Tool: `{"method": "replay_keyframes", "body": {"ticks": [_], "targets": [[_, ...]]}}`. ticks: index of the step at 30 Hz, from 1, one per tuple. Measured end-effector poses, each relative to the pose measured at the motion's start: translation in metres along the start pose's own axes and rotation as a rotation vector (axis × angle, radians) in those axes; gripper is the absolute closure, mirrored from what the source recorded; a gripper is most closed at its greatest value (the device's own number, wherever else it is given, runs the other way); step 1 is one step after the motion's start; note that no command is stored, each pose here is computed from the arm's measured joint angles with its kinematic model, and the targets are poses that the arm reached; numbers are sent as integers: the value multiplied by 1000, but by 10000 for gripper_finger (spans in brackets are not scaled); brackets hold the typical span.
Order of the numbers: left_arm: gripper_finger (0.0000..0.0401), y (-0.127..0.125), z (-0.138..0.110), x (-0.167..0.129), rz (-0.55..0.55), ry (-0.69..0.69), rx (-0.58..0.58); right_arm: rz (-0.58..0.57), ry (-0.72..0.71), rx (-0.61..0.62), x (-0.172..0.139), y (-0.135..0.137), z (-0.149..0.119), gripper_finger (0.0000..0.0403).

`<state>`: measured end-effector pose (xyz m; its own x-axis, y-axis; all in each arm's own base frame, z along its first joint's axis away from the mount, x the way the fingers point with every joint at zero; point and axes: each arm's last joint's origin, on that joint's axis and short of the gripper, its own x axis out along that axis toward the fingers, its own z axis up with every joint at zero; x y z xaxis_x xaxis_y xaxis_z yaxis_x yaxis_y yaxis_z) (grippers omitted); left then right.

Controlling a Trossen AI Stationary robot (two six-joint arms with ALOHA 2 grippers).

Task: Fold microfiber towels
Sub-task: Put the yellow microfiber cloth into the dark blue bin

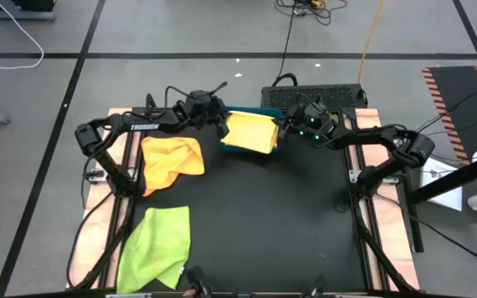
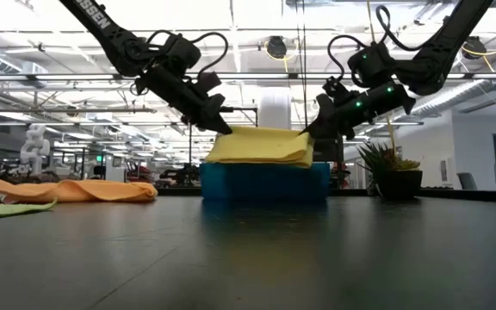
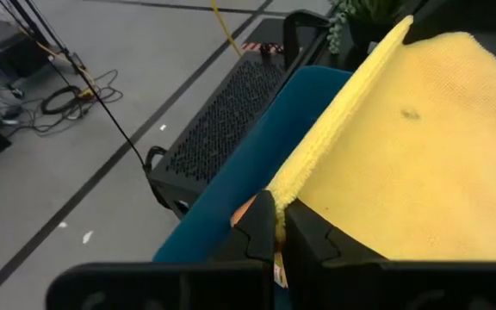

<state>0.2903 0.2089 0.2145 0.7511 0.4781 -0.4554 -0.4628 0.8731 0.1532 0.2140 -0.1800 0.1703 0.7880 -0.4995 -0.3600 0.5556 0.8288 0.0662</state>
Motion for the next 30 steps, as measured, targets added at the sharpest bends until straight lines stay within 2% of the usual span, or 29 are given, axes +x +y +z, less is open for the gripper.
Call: {"method": "replay_keyframes", "body": {"ticks": [10,18,22,30], "targets": [[392,2,1,4,26,-35,28,-54,11,-60,2,-6,-2,403],[391,2,-22,32,37,-8,38,-92,45,-84,8,-12,-11,403],[391,0,-32,42,19,9,24,-96,61,-137,8,-13,-13,403],[390,-1,-35,42,30,34,-7,-145,70,-185,7,-16,-13,384]]}}
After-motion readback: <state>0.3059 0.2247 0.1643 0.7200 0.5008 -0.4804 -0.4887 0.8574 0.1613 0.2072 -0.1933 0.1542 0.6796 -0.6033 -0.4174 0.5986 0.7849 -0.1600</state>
